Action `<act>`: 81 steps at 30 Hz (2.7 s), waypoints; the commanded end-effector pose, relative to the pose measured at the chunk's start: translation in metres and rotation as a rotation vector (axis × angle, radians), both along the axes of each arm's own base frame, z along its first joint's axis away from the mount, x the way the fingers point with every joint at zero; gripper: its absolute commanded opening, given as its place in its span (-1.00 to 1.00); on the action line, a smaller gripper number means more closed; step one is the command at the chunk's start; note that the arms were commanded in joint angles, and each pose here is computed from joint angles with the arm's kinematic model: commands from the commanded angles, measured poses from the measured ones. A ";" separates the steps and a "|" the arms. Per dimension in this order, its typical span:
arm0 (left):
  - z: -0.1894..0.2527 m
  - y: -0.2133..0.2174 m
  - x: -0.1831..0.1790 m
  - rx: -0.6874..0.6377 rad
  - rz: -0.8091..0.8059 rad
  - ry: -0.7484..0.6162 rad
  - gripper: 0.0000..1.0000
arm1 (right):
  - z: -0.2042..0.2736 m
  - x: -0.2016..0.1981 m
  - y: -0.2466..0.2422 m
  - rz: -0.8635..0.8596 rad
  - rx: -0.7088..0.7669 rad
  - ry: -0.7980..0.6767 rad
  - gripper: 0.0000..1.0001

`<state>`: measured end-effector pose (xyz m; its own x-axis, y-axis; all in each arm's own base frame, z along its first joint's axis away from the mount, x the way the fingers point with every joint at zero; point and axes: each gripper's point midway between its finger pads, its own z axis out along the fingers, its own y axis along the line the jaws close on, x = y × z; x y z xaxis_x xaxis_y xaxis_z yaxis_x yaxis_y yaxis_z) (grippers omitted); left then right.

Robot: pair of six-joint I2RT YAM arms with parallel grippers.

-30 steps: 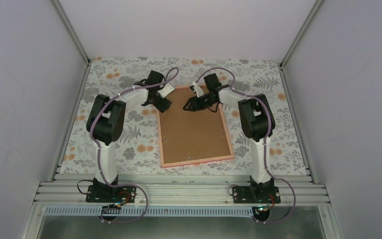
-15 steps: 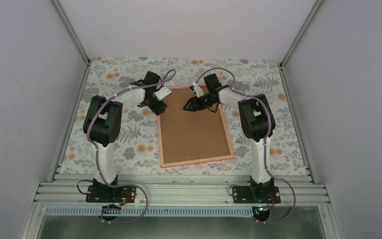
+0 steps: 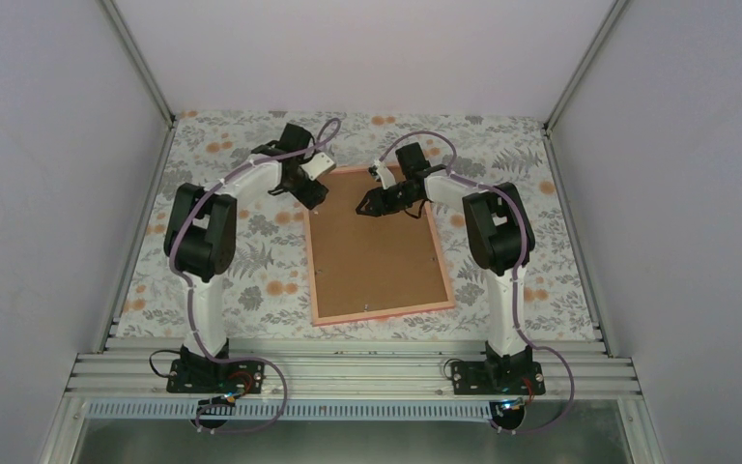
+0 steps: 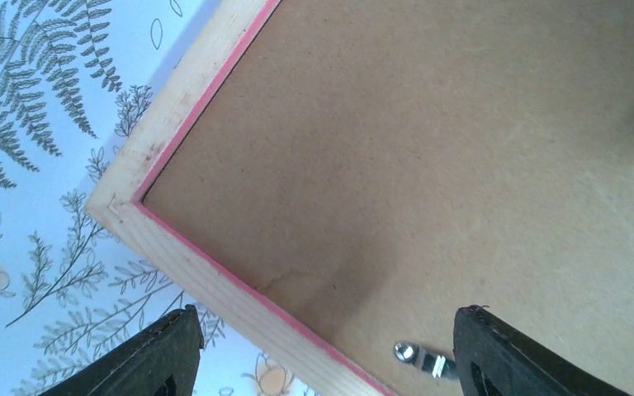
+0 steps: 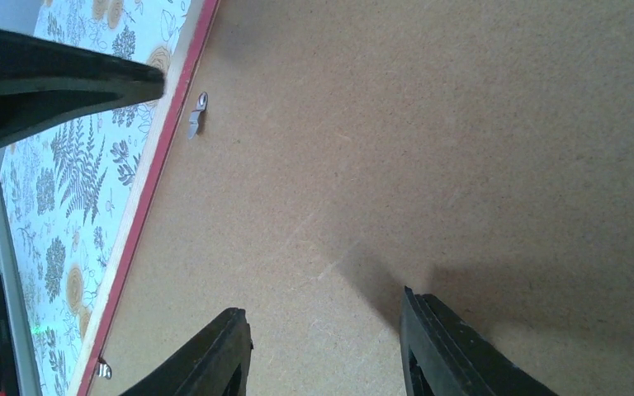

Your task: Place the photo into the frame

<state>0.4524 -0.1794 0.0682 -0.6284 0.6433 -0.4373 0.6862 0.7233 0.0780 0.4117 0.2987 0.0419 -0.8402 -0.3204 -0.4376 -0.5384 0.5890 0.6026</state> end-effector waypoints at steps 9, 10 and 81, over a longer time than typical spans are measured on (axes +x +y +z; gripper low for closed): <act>-0.042 0.010 -0.010 0.099 -0.024 0.072 0.53 | -0.041 -0.006 -0.027 -0.050 -0.153 0.046 -0.09; -0.043 0.014 -0.012 0.123 -0.034 0.068 0.53 | -0.042 -0.006 -0.028 -0.050 -0.155 0.044 -0.09; -0.093 0.049 -0.043 0.121 0.341 0.206 -0.36 | -0.019 -0.031 -0.005 0.046 -0.111 -0.102 -0.22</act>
<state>0.4282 -0.1600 0.0273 -0.8453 0.3901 -0.3651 0.4342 0.8997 -0.0439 0.3923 0.2987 0.0406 -0.7736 -0.3731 -0.5122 -0.6202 0.6119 0.4908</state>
